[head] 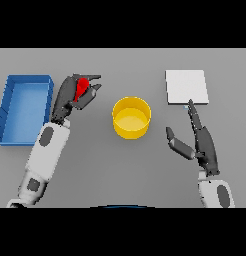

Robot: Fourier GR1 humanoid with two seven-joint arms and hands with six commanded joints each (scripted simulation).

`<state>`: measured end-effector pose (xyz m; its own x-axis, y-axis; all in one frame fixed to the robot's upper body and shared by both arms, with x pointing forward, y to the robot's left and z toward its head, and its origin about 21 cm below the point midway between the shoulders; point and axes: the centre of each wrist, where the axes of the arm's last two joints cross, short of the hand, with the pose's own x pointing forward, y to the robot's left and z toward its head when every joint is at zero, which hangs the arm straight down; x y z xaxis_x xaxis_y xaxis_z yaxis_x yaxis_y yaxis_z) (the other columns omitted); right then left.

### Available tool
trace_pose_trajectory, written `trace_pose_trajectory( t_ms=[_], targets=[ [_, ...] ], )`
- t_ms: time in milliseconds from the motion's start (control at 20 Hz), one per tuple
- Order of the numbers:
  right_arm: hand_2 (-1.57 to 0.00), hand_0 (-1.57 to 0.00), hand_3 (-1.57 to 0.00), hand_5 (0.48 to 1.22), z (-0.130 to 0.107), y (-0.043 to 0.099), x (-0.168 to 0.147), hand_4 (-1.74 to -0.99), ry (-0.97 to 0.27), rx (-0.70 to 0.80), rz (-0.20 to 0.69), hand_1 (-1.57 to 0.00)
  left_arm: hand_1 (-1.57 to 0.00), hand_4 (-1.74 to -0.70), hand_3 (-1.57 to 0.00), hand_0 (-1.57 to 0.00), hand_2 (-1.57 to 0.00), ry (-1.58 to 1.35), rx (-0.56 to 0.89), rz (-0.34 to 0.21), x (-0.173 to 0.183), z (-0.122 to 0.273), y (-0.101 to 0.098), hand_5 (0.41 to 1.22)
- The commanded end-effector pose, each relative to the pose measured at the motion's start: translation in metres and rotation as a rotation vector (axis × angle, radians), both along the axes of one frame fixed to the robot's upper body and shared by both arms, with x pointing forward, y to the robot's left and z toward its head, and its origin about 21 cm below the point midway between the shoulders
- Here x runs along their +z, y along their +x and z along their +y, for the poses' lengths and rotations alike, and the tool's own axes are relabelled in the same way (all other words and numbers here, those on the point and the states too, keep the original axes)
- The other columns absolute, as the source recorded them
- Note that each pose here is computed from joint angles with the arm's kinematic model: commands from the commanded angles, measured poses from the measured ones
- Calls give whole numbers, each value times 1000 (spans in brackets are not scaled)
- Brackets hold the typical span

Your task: Pick up the red beaker and tilt it to pour out 1 green nut into yellow bowl. Pick up the yellow bowl and place it on the metallic measuring scale.

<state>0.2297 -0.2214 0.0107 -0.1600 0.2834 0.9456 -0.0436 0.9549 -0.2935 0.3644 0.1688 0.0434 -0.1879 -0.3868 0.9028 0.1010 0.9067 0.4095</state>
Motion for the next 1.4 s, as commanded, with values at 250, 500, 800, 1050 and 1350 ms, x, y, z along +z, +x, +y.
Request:
trace_pose_trajectory(
  t_ms=[250,500,800,1050,1350],
  targets=[
    [1,1,1,705,-1,-5,0,-1243,-11,3,-8,1,-1563,-1733,-1563,-1563,-1563,258,-106,10,18,-4,4,1114],
    [1,1,1,719,-2,-5,6,-1260,-13,-4,4,1,-1568,-1738,-1568,-1568,-1568,584,-181,-57,29,-19,16,1123],
    [1,1,1,720,0,-4,4,-1268,10,6,-3,1,-1570,-1740,-1570,-1570,-1570,1026,-307,-184,45,-45,33,1186],
    [1,1,1,688,1,-7,2,-1253,17,0,-15,1,-1571,-1637,-1571,-1571,-1571,1345,-450,-230,58,-71,41,1209],
    [1,1,1,650,2,-6,3,-1198,29,-27,-22,1,-1571,-1709,-1571,-1571,-1571,1608,-576,-252,67,-99,44,1218]
  ],
)
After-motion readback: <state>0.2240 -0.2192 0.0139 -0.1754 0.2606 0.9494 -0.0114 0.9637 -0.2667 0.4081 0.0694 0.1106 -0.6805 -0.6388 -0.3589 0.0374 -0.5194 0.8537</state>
